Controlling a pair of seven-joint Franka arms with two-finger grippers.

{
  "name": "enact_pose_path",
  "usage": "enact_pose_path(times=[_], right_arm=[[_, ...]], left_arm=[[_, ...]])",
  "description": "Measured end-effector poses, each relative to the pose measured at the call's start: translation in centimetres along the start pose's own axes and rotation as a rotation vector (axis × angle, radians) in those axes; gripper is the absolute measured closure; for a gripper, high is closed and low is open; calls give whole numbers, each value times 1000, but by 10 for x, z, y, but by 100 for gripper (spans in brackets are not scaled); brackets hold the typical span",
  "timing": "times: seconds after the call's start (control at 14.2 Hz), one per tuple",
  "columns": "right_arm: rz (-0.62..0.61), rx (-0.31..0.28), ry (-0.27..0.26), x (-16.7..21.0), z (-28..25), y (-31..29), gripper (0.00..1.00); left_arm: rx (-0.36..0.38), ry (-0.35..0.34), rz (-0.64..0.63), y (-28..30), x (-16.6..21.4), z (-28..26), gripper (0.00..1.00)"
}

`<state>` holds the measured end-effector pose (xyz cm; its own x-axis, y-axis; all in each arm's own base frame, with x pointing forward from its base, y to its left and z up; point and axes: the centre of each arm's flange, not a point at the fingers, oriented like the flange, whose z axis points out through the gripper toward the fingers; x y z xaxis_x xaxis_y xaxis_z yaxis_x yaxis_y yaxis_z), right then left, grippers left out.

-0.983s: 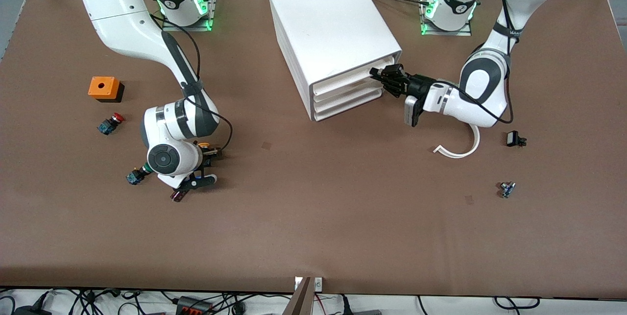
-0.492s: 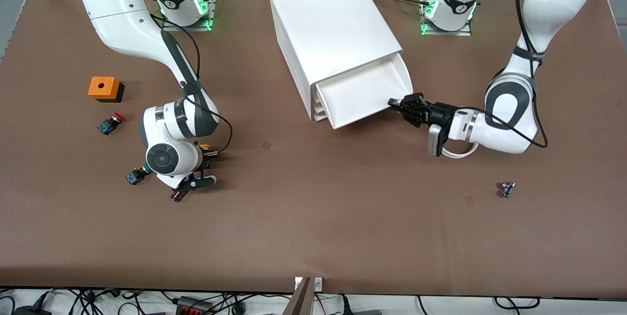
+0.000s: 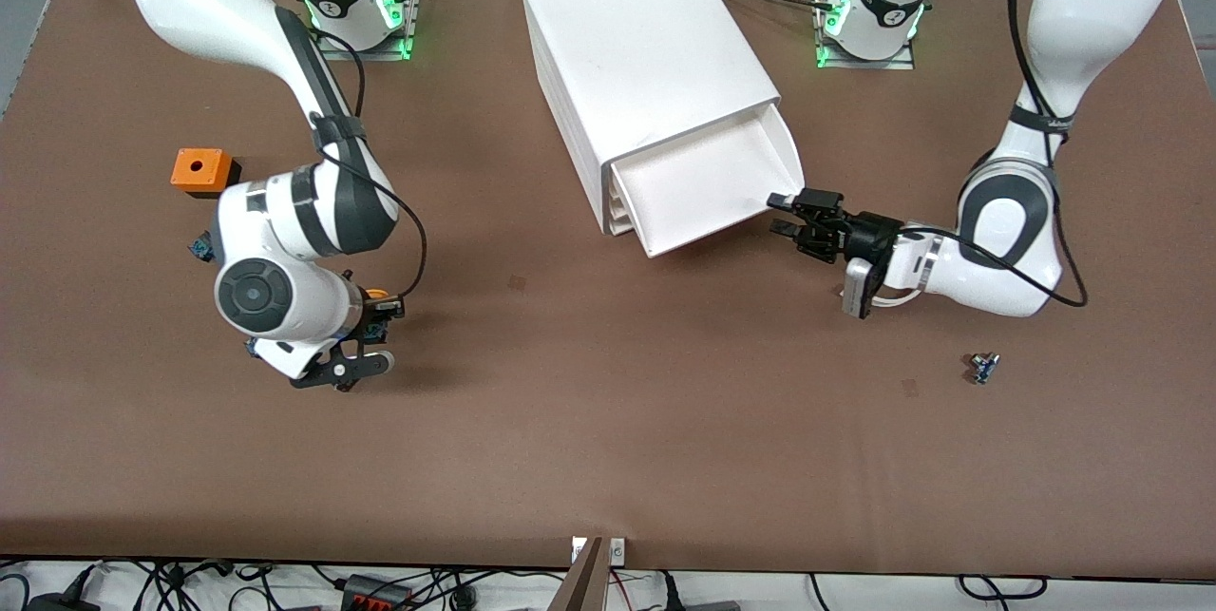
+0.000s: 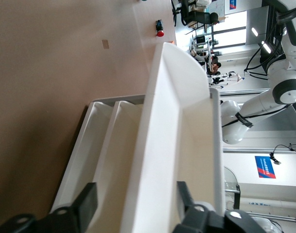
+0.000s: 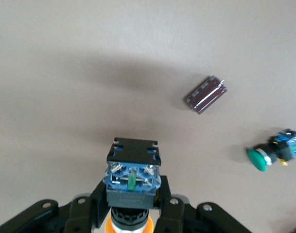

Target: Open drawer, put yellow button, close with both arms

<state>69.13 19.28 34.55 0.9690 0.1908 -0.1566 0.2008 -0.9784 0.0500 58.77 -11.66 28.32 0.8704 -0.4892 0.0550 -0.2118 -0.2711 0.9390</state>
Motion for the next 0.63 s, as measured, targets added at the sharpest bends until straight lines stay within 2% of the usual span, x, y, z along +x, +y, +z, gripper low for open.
enact_pose_path(times=[0.14, 0.28, 0.42, 0.63], right_arm=[[-6, 26, 46, 1, -46, -9, 58], [-22, 65, 83, -1, -79, -25, 58], [-58, 83, 138, -6, -111, -51, 58], [-148, 93, 198, -29, -150, -113, 58]], left_arm=[[59, -54, -73, 21, 5, -33, 2], [160, -109, -162, 51, 12, -60, 0], [292, -154, -234, 80, 17, -80, 0], [495, -184, -330, 112, 22, -101, 0]])
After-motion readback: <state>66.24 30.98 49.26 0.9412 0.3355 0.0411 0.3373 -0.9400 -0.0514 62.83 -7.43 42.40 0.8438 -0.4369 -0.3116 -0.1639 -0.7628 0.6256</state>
